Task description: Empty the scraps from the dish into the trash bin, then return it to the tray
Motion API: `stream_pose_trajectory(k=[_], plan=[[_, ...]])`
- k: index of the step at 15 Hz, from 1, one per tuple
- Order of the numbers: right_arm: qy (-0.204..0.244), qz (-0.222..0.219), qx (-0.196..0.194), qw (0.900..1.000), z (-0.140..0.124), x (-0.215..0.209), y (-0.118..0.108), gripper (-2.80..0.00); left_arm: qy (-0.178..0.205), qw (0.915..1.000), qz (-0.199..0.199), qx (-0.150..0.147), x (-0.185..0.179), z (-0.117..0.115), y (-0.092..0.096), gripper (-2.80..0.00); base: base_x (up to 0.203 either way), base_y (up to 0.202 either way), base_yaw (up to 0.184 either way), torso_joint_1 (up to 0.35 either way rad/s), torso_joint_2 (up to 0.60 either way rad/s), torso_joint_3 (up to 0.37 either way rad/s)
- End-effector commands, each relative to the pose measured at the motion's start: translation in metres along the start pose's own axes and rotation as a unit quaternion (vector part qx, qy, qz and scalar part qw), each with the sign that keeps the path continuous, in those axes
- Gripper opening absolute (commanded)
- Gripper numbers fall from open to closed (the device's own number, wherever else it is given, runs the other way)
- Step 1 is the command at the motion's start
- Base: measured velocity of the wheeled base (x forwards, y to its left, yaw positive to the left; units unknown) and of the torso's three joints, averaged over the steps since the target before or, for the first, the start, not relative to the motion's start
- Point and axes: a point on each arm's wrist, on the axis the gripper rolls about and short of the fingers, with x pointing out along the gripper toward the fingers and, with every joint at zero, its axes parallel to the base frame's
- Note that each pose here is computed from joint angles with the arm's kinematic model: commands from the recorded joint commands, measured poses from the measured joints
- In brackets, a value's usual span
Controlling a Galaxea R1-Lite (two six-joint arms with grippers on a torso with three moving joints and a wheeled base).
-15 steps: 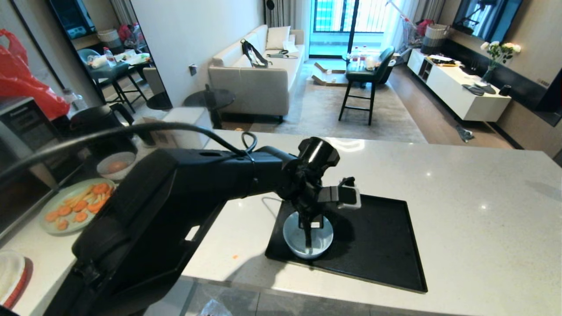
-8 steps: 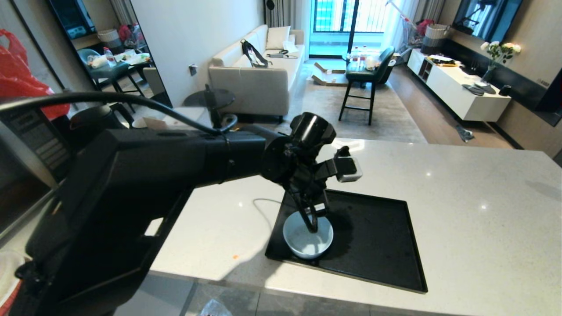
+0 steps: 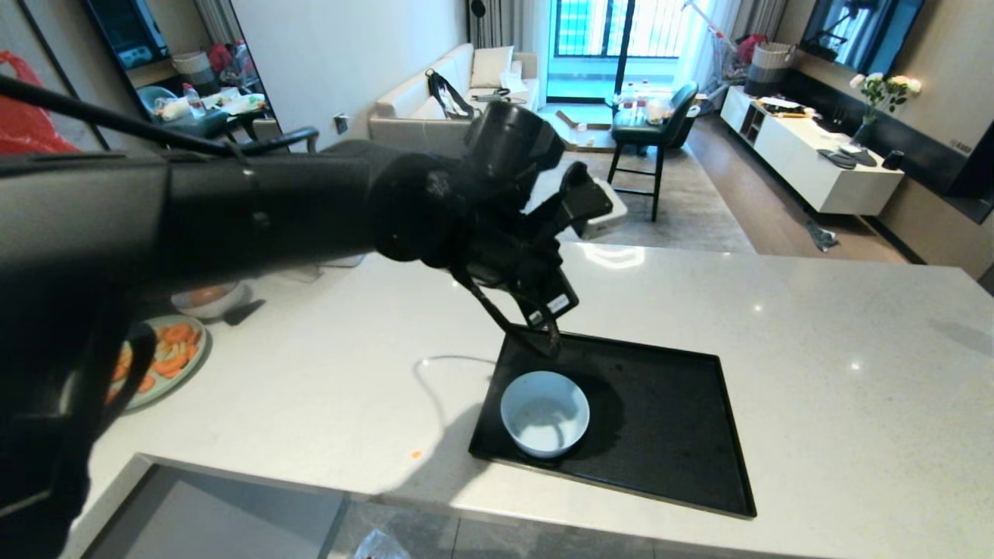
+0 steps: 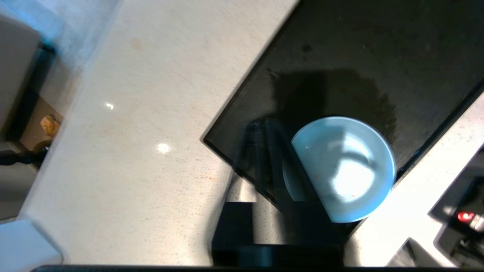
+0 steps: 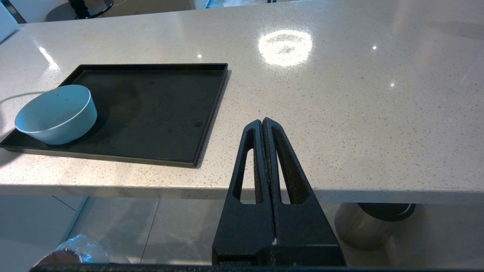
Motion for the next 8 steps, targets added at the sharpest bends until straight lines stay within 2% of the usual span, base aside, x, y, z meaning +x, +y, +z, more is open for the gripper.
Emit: stream_pose_trajectory(k=[1,5,8], plan=[[0.000,0.000,0.000,1.000,0.000,0.000,0.000,-2.80,-0.038,0.9989,0.026,-0.008,-0.044,0.013,0.009,-2.80,0.000,0.000,0.000,0.000,0.00,0.000],[0.000,0.000,0.000,1.000,0.000,0.000,0.000,-2.80,-0.068,0.9948,0.048,-0.059,-0.110,0.012,0.011,-2.80,0.000,0.000,0.000,0.000,0.00,0.000],[0.000,0.000,0.000,1.000,0.000,0.000,0.000,-2.80,-0.065,0.9924,0.058,-0.087,-0.153,-0.012,0.003,-2.80,0.000,0.000,0.000,0.000,0.00,0.000]])
